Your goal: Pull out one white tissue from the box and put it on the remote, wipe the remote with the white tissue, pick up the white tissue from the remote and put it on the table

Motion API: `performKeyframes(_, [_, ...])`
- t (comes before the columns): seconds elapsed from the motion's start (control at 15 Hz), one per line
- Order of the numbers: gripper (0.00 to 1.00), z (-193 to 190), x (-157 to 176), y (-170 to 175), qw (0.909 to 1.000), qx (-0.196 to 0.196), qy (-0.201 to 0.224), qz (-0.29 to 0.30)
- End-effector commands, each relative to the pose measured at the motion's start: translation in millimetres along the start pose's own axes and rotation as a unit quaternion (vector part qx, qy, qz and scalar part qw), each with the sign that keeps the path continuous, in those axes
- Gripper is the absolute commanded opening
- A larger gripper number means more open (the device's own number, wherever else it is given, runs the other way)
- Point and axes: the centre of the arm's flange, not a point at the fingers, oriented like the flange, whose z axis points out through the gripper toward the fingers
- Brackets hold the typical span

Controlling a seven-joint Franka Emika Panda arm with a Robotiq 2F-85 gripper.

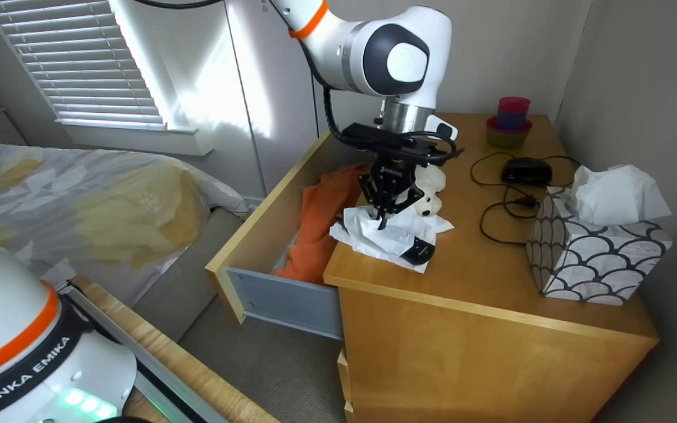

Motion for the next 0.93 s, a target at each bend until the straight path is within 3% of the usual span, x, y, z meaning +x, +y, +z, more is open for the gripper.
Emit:
performKeyframes(0.0, [0.0, 0.8, -19.7, -30.4, 0.9994, -0.016, 0.015, -0.028])
performKeyframes(0.6, [0.0, -4.0, -28.1, -21.7, 0.9996, -0.005, 0.02, -0.017])
performKeyframes(0.87, [0.0, -4.4, -32.9, -1.5, 0.9998, 0.003, 0.021, 0.003])
